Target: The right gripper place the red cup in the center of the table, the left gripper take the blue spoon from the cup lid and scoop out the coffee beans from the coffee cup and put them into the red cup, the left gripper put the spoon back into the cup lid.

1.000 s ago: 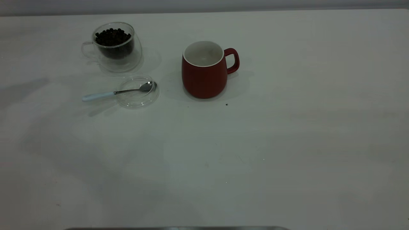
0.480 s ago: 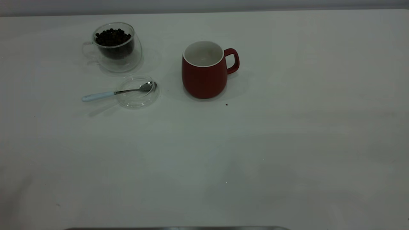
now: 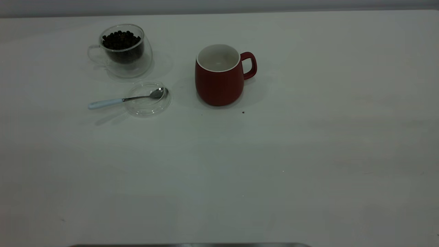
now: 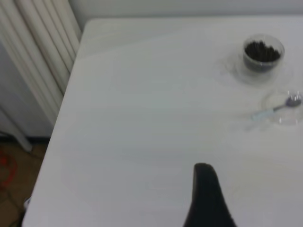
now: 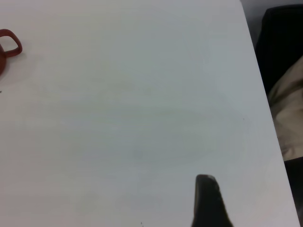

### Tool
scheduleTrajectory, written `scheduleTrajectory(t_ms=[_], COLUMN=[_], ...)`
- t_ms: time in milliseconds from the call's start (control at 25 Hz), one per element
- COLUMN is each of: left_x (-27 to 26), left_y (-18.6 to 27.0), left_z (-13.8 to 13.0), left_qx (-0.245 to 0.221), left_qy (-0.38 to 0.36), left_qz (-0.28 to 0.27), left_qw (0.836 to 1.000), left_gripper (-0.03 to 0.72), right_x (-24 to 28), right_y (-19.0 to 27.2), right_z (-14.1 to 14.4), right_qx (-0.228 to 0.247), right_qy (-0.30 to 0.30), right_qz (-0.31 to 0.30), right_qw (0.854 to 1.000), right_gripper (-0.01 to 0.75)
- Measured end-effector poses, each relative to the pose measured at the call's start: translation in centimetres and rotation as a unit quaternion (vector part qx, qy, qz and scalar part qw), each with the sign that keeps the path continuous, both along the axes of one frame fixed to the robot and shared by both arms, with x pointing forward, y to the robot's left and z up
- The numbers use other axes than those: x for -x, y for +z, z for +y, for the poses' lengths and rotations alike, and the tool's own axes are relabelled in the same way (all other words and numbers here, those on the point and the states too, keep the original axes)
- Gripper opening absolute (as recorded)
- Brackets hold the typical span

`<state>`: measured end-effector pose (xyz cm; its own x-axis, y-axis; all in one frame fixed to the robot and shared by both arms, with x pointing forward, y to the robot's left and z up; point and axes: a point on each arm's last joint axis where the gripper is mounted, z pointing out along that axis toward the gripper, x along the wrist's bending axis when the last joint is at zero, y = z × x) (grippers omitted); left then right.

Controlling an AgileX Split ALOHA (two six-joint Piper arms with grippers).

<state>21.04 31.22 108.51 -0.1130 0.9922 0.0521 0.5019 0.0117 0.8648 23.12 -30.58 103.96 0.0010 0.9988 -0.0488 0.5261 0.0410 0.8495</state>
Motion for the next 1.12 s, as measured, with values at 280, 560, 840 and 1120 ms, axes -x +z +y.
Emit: scheduleTrajectory(t_ms=[280,560,840,1120], left_x=[-1.1,-1.4,-1.3,-1.1], left_y=[-4.7,-5.3,-5.3,-5.3], left_z=[-0.8,-1.5,-1.5,-1.5], left_qx=[0.026,0.041,0.039,0.038], left_qy=[-0.039,-0.072,-0.072,-0.070], left_qz=[0.086,0.091,0.083,0.079], left_qw=[0.995,0.992,0.993,0.994], left_gripper=[0.556,0.556,0.556,0.556], right_x=[0.0,0.0,0.0,0.0], right_y=[0.0,0.0,0.0,0.0], right_z=[0.0,0.0,0.0,0.0], right_qx=[0.000,0.000,0.000,0.000], right_qy=[0.000,0.000,0.000,0.000], right_qz=[0.000,0.000,0.000,0.000], right_qw=[1.000,1.000,1.000,1.000], right_gripper=[0.504,0.504,0.504,0.504])
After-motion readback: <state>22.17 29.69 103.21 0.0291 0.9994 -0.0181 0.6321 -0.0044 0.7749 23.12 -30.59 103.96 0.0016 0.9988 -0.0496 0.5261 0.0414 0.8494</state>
